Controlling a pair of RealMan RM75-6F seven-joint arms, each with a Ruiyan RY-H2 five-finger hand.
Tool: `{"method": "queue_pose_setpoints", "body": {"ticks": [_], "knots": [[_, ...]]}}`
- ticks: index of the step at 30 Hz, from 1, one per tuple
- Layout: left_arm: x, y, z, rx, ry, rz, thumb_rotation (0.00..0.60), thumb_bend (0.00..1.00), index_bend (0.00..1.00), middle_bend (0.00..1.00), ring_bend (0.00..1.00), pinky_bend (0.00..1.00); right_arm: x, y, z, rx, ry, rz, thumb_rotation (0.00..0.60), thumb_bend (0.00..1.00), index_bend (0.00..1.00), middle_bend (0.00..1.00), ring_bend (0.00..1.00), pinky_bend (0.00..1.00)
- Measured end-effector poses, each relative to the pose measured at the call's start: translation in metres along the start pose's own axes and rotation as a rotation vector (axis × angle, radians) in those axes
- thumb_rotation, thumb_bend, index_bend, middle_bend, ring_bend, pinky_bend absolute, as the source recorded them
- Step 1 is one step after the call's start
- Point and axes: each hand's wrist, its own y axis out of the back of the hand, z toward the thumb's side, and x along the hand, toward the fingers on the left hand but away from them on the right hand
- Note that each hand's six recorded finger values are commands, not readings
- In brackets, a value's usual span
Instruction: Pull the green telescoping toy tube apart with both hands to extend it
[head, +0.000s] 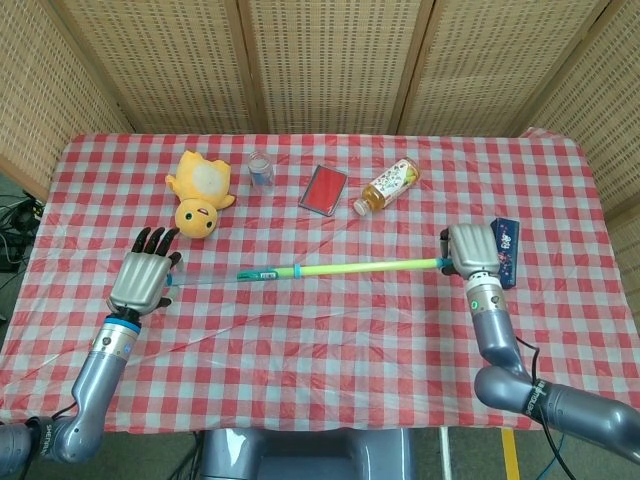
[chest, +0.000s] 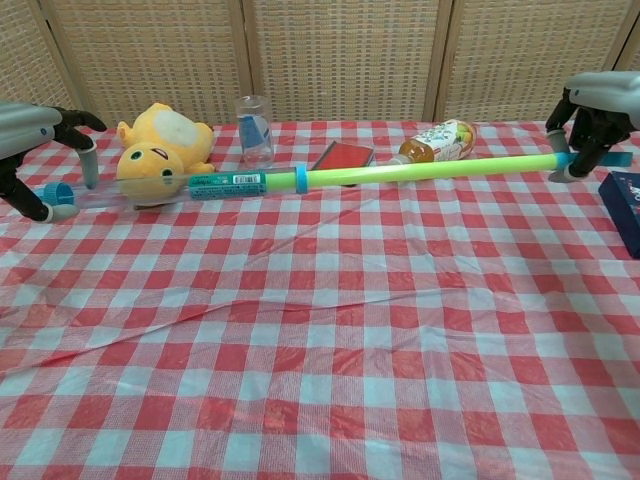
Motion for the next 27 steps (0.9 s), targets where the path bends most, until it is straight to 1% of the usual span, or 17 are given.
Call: {"method": "queue_pose_setpoints", "body": {"ticks": [9, 17, 19, 20, 21, 22, 23, 24, 25, 26, 27], "knots": [[0.0, -0.001, 0.0, 0.001, 0.001, -0.007, 0.6, 0.41, 0.57, 0.0, 0.0, 0.0, -0.001, 0.003, -0.01, 0.002, -0.023, -0.004, 0.6, 0.45, 0.82, 1.0, 0.94, 0.51], [0.0, -0.001, 0.007, -0.005, -0.011, -0.008, 0.6, 0.4, 0.55, 0.0, 0.0, 0.0, -0.001, 0.004, -0.021, 0.002, -0.045, -0.004, 0.6, 0.45, 0.82, 1.0, 0.94, 0.51], [-0.001, 0.0, 0.009, -0.009, -0.015, -0.008, 0.6, 0.39, 0.52, 0.0, 0.0, 0.0, -0.001, 0.005, -0.023, 0.002, -0.046, -0.004, 0.6, 0.43, 0.81, 1.0, 0.93, 0.51], [-0.001, 0.0, 0.01, -0.01, -0.016, -0.007, 0.6, 0.36, 0.47, 0.0, 0.0, 0.0, -0.001, 0.005, -0.024, 0.001, -0.046, -0.004, 0.6, 0.41, 0.79, 0.98, 0.92, 0.51], [-0.001, 0.0, 0.011, -0.012, -0.018, -0.007, 0.6, 0.33, 0.43, 0.0, 0.0, 0.0, 0.0, 0.005, -0.024, 0.001, -0.045, -0.003, 0.6, 0.38, 0.75, 0.95, 0.88, 0.5], [-0.001, 0.0, 0.011, -0.014, -0.019, -0.007, 0.6, 0.27, 0.36, 0.0, 0.0, 0.0, 0.0, 0.005, -0.024, 0.001, -0.044, -0.004, 0.6, 0.35, 0.67, 0.89, 0.82, 0.47], [-0.001, 0.0, 0.012, -0.015, -0.021, -0.008, 0.6, 0.21, 0.29, 0.0, 0.0, 0.0, 0.0, 0.005, -0.024, 0.001, -0.042, -0.005, 0.6, 0.32, 0.6, 0.81, 0.75, 0.42], [-0.002, 0.0, 0.013, -0.016, -0.023, -0.009, 0.6, 0.17, 0.26, 0.0, 0.0, 0.0, 0.001, 0.005, -0.025, 0.004, -0.04, -0.007, 0.6, 0.3, 0.52, 0.72, 0.67, 0.35], [-0.002, 0.0, 0.014, -0.017, -0.026, -0.012, 0.6, 0.14, 0.21, 0.0, 0.0, 0.0, 0.001, 0.004, -0.026, 0.009, -0.039, -0.005, 0.6, 0.27, 0.43, 0.6, 0.56, 0.26], [-0.002, 0.0, 0.015, -0.018, -0.029, -0.013, 0.6, 0.13, 0.17, 0.0, 0.0, 0.0, 0.002, 0.003, -0.027, 0.014, -0.04, -0.001, 0.6, 0.26, 0.37, 0.52, 0.49, 0.2], [-0.003, 0.0, 0.015, -0.017, -0.031, -0.013, 0.6, 0.13, 0.16, 0.0, 0.0, 0.0, 0.002, 0.002, -0.029, 0.02, -0.044, 0.005, 0.6, 0.25, 0.3, 0.42, 0.39, 0.14]]}}
